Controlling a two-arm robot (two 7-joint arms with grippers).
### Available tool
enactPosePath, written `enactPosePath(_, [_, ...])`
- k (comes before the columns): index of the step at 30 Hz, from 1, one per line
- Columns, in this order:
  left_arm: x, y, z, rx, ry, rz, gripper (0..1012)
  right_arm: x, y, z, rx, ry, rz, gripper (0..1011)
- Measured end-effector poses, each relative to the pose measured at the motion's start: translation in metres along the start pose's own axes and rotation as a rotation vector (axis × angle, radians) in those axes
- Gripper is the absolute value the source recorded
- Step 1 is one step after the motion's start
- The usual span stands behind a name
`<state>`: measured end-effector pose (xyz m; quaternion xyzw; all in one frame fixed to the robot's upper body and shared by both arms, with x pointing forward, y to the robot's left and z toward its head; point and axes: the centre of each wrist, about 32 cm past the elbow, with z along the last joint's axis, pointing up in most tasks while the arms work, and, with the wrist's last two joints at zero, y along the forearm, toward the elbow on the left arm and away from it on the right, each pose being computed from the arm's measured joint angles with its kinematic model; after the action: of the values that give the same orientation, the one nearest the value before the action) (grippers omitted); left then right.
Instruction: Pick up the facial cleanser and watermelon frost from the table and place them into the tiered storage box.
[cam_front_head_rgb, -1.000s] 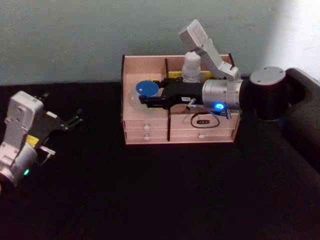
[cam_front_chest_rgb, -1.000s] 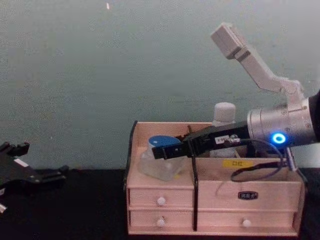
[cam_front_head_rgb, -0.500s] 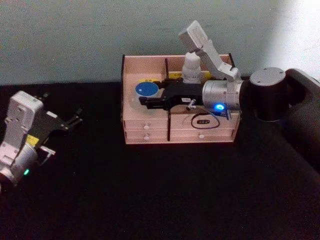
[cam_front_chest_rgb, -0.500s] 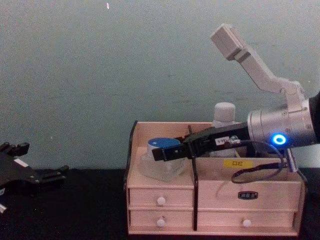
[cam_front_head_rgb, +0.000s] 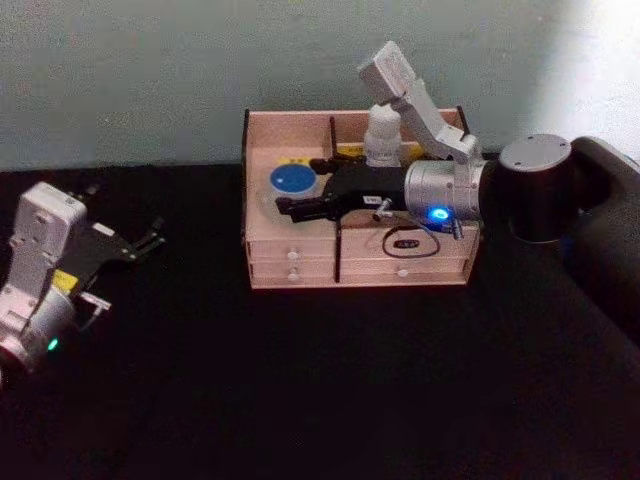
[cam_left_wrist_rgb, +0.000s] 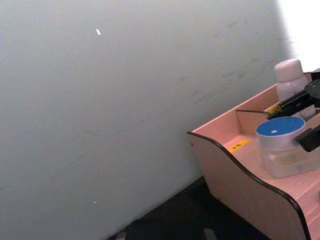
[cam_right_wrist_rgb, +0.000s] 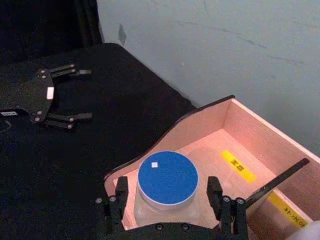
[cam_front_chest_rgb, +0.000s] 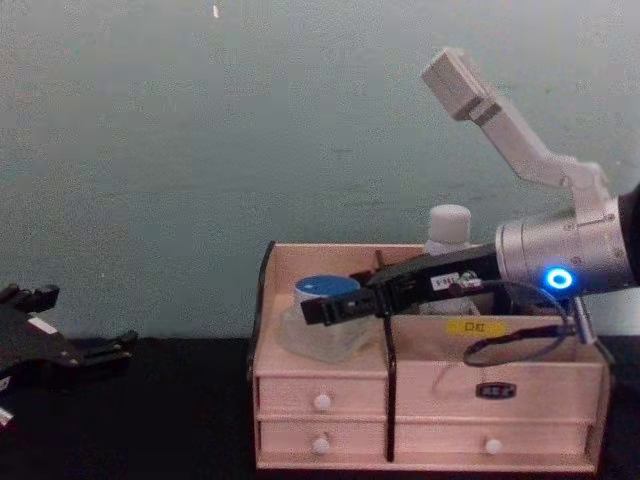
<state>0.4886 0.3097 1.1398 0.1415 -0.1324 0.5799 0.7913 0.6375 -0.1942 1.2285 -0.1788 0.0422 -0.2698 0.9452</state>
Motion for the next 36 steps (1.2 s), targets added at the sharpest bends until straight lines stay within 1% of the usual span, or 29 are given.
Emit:
enactPosePath(5, [0.0, 0.0, 0.0, 0.0, 0.0, 0.0, 1002, 0.0, 0.0, 0.0, 0.0, 0.0, 0.0, 1003])
enactPosePath(9, [0.0, 0.0, 0.0, 0.0, 0.0, 0.0, 1001, -0.002, -0.003, 0.002, 0.015, -0.01, -0.005, 1003])
enactPosePath(15, [0.0, 0.0, 0.0, 0.0, 0.0, 0.0, 1001, -0.007, -0.017, 0.007, 0.054, -0.029, -0.001, 1002])
enactPosePath(16, [0.0, 0.0, 0.0, 0.0, 0.0, 0.0, 1001, -0.009, -0.022, 0.008, 0.062, -0.034, 0.003, 1002])
enactPosePath(18, [0.0, 0.0, 0.0, 0.0, 0.0, 0.0, 1001, -0.011, -0.028, 0.009, 0.069, -0.04, 0.008, 1002])
enactPosePath(19, [0.0, 0.0, 0.0, 0.0, 0.0, 0.0, 1001, -0.014, -0.034, 0.008, 0.076, -0.045, 0.012, 1003])
enactPosePath(20, [0.0, 0.0, 0.0, 0.0, 0.0, 0.0, 1001, -0.014, -0.034, 0.008, 0.076, -0.045, 0.012, 1003])
enactPosePath(23, [0.0, 0.0, 0.0, 0.0, 0.0, 0.0, 1001, -0.018, -0.051, 0.006, 0.088, -0.044, 0.026, 1003])
enactPosePath(25, [0.0, 0.0, 0.0, 0.0, 0.0, 0.0, 1001, -0.02, -0.059, 0.003, 0.091, -0.039, 0.033, 1002])
enactPosePath(26, [0.0, 0.0, 0.0, 0.0, 0.0, 0.0, 1001, -0.021, -0.068, 0.001, 0.092, -0.032, 0.041, 1002])
enactPosePath(29, [0.0, 0.0, 0.0, 0.0, 0.0, 0.0, 1001, -0.024, -0.082, -0.004, 0.089, -0.016, 0.051, 1002])
enactPosePath(30, [0.0, 0.0, 0.0, 0.0, 0.0, 0.0, 1001, -0.025, -0.092, -0.009, 0.082, -0.007, 0.054, 1002])
enactPosePath(31, [0.0, 0.0, 0.0, 0.0, 0.0, 0.0, 1001, -0.027, -0.097, -0.011, 0.079, -0.003, 0.054, 1002])
enactPosePath(33, [0.0, 0.0, 0.0, 0.0, 0.0, 0.0, 1001, -0.029, -0.107, -0.015, 0.07, 0.005, 0.051, 1003])
enactPosePath(34, [0.0, 0.0, 0.0, 0.0, 0.0, 0.0, 1001, -0.031, -0.118, -0.02, 0.062, 0.013, 0.04, 1003])
enactPosePath(36, [0.0, 0.0, 0.0, 0.0, 0.0, 0.0, 1001, -0.034, -0.128, -0.024, 0.056, 0.021, 0.018, 1003])
